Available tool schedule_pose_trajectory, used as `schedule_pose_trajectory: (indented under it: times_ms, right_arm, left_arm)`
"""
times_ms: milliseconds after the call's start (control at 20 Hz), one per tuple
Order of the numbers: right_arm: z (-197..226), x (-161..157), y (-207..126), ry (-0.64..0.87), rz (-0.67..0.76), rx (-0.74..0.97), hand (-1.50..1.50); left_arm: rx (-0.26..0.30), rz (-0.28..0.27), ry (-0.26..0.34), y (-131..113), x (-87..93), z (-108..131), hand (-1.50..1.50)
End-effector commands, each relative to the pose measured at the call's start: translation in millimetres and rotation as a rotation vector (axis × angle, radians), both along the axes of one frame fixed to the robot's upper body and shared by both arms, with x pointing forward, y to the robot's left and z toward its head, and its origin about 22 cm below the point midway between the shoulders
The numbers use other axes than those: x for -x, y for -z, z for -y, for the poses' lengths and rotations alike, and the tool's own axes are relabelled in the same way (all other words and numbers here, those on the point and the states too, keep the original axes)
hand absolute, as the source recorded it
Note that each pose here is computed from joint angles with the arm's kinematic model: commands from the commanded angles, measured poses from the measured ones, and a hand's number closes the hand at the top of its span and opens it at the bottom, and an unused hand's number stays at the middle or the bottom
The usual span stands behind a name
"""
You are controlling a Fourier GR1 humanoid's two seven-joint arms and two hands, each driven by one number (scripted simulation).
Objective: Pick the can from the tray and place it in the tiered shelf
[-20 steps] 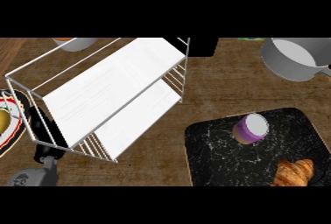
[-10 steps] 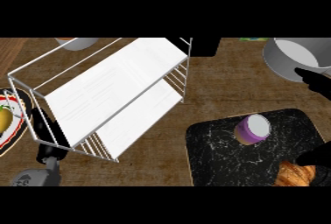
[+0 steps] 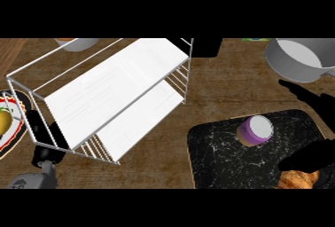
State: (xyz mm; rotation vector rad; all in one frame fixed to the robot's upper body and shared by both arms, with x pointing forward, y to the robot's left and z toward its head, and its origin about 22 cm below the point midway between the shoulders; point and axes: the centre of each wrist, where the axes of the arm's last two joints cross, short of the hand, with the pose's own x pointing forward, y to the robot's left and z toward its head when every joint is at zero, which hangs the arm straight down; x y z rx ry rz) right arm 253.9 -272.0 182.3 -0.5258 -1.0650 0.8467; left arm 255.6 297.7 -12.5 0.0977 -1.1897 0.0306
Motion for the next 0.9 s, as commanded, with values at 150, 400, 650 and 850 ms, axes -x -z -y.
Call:
schedule_pose_trajectory:
  times_ms: [150,400,650,850]
  right_arm:
    - [-14,-3,21,0.038,0.007,0.071,-1.5]
    - [-20,13,29,0.037,-0.003,0.047,-1.5]
    - [-30,-6,47,0.047,-0.033,0.112,-1.5]
    - [-33,-21,66,0.074,-0.001,0.138,-1.5]
  left_arm:
    - [0.022,-0.09,-0.017,4,3.1,15,0.0]
    - [0.003,-0.077,-0.028,16,15.8,5,0.0]
    - [0.013,-0.079,-0.003,8,6.0,0,0.0]
    - [0.03,-0.08,-0.019,23,-4.3,28,0.0]
